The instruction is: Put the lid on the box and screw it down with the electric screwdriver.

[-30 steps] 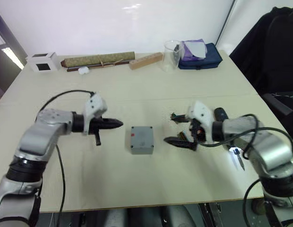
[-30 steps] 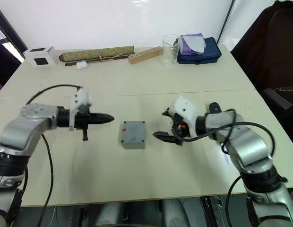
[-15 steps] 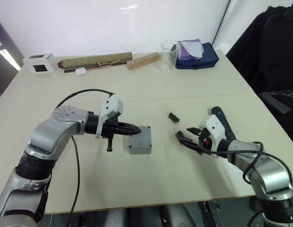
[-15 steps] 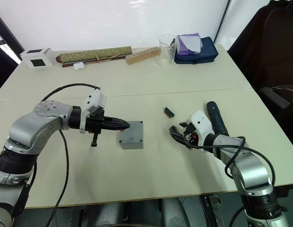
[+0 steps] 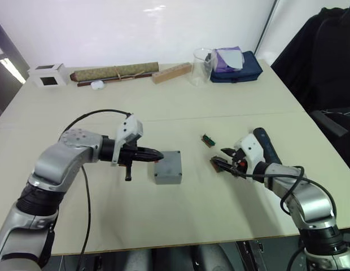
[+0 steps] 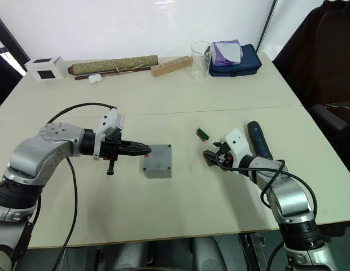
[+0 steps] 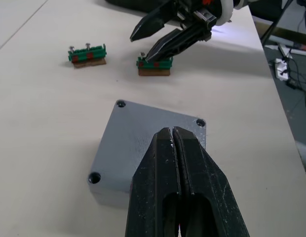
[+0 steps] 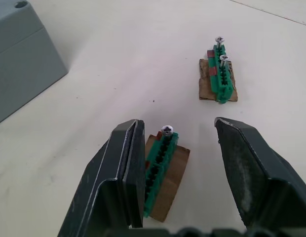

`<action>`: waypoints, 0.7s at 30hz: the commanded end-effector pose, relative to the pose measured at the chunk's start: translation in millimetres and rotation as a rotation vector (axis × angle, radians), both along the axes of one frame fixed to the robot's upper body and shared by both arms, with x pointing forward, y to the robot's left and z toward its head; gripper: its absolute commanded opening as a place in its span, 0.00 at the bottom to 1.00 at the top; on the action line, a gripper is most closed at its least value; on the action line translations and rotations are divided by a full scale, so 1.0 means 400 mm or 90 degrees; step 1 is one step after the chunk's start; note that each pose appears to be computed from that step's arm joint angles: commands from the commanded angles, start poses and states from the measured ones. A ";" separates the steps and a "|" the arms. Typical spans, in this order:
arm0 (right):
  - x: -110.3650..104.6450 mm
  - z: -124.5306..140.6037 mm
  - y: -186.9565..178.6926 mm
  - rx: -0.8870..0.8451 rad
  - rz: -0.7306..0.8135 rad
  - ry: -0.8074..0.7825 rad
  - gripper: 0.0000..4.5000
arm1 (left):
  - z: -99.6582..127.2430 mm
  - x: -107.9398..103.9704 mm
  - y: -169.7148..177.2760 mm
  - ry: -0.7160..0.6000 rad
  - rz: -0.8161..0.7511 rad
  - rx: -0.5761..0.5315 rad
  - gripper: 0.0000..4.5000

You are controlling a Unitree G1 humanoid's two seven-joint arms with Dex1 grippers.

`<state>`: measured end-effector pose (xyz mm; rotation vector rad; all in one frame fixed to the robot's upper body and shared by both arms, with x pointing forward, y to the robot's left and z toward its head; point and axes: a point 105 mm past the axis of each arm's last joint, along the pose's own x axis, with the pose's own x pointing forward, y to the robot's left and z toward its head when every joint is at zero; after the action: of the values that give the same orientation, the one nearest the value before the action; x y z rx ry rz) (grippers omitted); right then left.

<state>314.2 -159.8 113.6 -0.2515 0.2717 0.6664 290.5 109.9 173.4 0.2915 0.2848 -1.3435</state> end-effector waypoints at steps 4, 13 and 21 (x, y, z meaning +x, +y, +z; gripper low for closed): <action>0.010 0.016 0.014 -0.008 0.011 -0.026 0.01 | 0.029 -0.003 0.000 -0.037 0.001 -0.008 0.00; -0.006 0.017 0.024 -0.010 0.028 -0.021 0.01 | 0.020 0.010 0.014 -0.035 0.014 -0.003 0.00; -0.012 0.021 0.013 -0.016 0.025 -0.024 0.01 | 0.012 0.011 0.004 -0.036 0.011 -0.004 0.00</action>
<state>310.8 -153.5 107.5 -0.2702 0.2908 0.6942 294.8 112.5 172.6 0.3003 0.2695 -1.3214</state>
